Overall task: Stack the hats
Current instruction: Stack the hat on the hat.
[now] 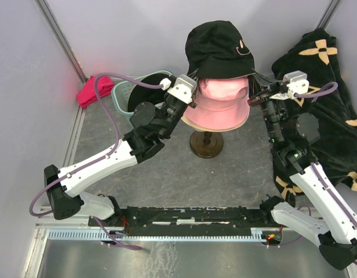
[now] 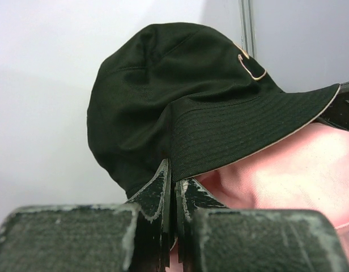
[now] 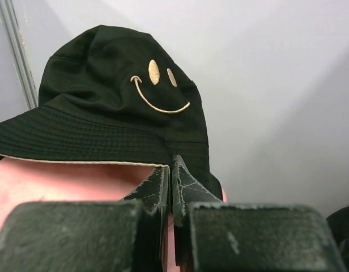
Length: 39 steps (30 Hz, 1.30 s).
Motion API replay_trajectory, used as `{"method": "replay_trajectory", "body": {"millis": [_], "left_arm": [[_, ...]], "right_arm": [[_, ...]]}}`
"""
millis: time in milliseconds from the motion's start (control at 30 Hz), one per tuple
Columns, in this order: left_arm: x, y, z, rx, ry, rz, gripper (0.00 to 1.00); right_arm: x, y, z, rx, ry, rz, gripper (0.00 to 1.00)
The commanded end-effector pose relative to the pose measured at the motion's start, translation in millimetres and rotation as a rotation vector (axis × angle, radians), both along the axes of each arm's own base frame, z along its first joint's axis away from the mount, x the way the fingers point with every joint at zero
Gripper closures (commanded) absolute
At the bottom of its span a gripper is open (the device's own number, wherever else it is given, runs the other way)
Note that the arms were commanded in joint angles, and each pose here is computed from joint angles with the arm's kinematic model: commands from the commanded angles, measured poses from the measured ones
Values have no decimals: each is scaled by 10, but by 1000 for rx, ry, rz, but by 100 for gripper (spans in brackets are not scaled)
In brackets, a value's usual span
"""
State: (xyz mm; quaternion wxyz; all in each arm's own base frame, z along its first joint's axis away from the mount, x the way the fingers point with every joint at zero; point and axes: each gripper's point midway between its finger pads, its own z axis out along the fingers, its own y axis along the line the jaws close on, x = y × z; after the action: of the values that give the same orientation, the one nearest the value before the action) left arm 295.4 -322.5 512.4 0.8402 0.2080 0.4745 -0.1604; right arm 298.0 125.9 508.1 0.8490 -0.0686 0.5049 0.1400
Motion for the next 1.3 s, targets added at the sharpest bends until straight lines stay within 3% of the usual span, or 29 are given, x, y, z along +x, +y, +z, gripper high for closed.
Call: {"method": "replay_trajectory", "body": {"millis": [0, 1100, 1267], "left_arm": [[-152, 653, 529, -153, -83, 125, 96], [-210, 653, 229, -95, -73, 121, 97], [-222, 629, 9, -59, -45, 107, 97]], "right_arm": [[-63, -475, 101, 115, -20, -181, 98], [-167, -545, -115, 122, 2, -186, 98], [-194, -611, -288, 112, 32, -213, 98]]}}
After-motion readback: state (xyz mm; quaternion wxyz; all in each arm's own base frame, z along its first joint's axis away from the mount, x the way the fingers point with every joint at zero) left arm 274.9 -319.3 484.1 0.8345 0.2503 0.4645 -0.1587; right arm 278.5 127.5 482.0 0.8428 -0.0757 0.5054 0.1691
